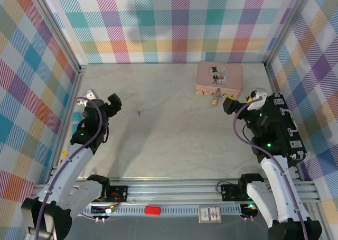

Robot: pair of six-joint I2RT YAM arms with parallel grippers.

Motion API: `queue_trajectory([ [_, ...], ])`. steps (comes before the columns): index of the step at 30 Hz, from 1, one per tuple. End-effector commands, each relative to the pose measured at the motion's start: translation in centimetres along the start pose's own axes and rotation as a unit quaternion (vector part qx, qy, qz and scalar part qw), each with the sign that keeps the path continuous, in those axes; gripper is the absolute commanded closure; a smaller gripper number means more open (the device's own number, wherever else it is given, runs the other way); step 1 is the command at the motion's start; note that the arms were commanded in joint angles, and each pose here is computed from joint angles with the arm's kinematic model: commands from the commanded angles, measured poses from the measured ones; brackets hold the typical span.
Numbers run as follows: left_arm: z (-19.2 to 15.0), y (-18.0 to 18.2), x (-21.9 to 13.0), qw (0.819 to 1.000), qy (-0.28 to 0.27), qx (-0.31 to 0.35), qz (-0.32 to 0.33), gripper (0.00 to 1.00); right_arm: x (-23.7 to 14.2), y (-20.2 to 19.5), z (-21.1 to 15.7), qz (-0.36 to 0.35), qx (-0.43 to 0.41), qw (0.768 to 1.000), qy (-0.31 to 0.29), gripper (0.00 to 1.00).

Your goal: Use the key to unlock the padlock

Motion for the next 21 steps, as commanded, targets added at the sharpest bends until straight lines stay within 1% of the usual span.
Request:
queue_trajectory([
  [1,-1.4,2.8,-2.1,0.997,0.040,-0.023,0.057,0.00,-1.5,0.0,-2.5,-0.011,0.067,0.996,0.061,0.01],
  [3,-1.8,3.4,-3.0,0.997,0.051,-0.017,0.054,0.00,-1.7,-0.3,-3.3,-0.022,0.105,0.993,0.051,0.01],
  [4,-2.1,3.3,-3.3,0.997,0.061,-0.012,0.043,0.00,-1.6,0.0,-3.4,-0.006,0.103,0.994,0.046,0.01],
  [5,-2.6,3.1,-3.6,0.997,0.078,-0.005,0.025,0.00,-1.3,0.3,-3.6,0.009,0.097,0.994,0.045,0.01],
  [6,-3.3,2.7,-3.8,0.995,0.100,0.003,0.002,0.00,-1.1,0.2,-3.8,0.007,0.097,0.994,0.048,0.01],
  [8,-4.8,2.1,-4.0,0.989,0.145,0.010,-0.032,0.00,-0.5,-0.7,-4.3,-0.025,0.103,0.992,0.061,0.01],
  [10,-6.4,1.8,-3.9,0.980,0.193,0.016,-0.044,0.00,0.1,-1.1,-4.4,-0.035,0.100,0.992,0.069,0.01],
  [12,-7.8,2.0,-3.5,0.973,0.229,0.018,-0.036,0.00,0.7,-1.0,-4.4,-0.028,0.099,0.991,0.081,0.01],
  [15,-9.3,1.5,-2.8,0.963,0.267,0.014,-0.039,0.00,1.6,-0.1,-5.2,0.015,0.101,0.990,0.102,0.01],
  [16,-9.6,1.2,-2.6,0.961,0.274,0.015,-0.041,0.00,1.8,0.1,-5.7,0.024,0.101,0.989,0.106,0.01],
  [19,-10.4,0.2,-2.0,0.957,0.286,0.023,-0.041,0.00,2.4,0.0,-8.2,0.016,0.099,0.988,0.118,0.01],
  [21,-11.1,-0.8,-1.3,0.952,0.300,0.040,-0.036,0.03,2.9,0.6,-9.1,0.029,0.090,0.989,0.118,0.01],
])
Point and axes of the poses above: each hand's point on the last joint's axis, 136 mm out from that joint toward the fingers, its own x axis out along the fingers, its own y axis along the line the jaws close on, z = x × y, the point moved 4 cm from there along -x, back along the fingers, and after that the axes turned 10 degrees about -x, right-handed, at the moved point
